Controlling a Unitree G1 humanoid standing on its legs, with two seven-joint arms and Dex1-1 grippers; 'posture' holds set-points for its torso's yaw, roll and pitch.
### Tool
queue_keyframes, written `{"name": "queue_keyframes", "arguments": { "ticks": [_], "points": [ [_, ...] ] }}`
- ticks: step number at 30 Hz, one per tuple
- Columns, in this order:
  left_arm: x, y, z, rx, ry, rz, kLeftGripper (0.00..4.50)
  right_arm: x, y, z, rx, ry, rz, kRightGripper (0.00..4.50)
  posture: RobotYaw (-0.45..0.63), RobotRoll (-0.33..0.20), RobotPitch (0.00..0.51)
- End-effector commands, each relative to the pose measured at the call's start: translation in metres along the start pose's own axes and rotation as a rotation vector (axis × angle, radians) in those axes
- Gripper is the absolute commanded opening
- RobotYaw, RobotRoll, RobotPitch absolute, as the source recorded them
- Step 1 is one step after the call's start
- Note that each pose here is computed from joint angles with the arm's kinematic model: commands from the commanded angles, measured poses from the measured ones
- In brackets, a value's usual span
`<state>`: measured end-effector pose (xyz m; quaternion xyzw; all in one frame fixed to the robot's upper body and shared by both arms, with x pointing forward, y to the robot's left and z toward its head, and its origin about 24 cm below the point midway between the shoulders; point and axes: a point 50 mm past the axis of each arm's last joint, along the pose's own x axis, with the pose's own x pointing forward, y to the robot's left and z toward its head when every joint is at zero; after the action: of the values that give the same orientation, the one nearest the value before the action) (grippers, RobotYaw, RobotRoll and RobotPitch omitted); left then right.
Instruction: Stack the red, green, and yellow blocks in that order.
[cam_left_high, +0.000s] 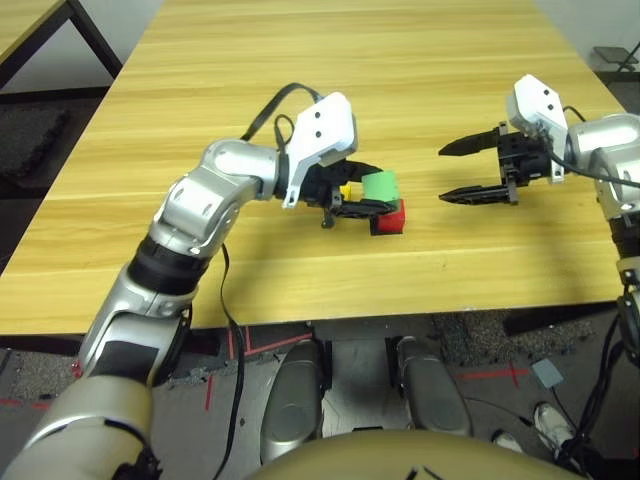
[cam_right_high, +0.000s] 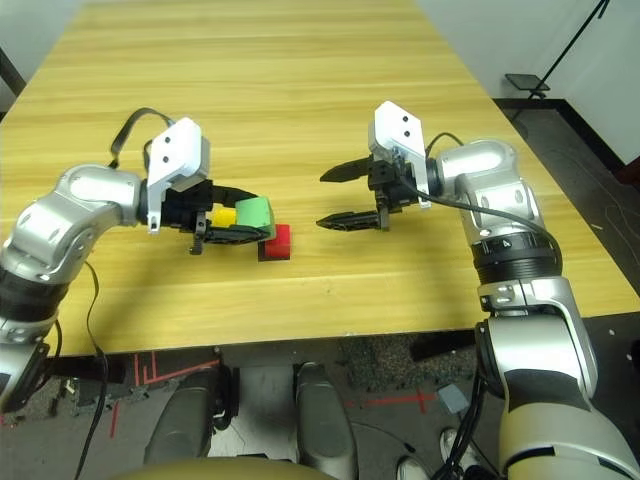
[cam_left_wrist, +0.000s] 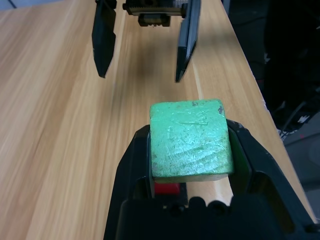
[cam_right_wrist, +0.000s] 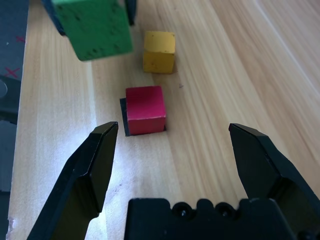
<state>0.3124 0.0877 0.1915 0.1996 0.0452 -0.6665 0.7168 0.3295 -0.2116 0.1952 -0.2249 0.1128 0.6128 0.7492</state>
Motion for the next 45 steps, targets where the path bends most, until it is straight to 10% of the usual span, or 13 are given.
{"name": "queue_keyframes", "arguments": {
  "ticks": [1, 45],
  "points": [
    [0.008, 0.009, -0.008, 0.021, 0.024, -0.035, 2.10, -0.006, 0.004, 0.004, -0.010, -0.024, -0.006, 4.50, 0.23, -0.037, 0.121],
    [0.037, 0.028, -0.039, -0.041, 0.059, -0.080, 2.10, -0.013, 0.018, 0.005, 0.041, -0.030, -0.073, 4.50, 0.15, -0.040, 0.143]
  ]
}}
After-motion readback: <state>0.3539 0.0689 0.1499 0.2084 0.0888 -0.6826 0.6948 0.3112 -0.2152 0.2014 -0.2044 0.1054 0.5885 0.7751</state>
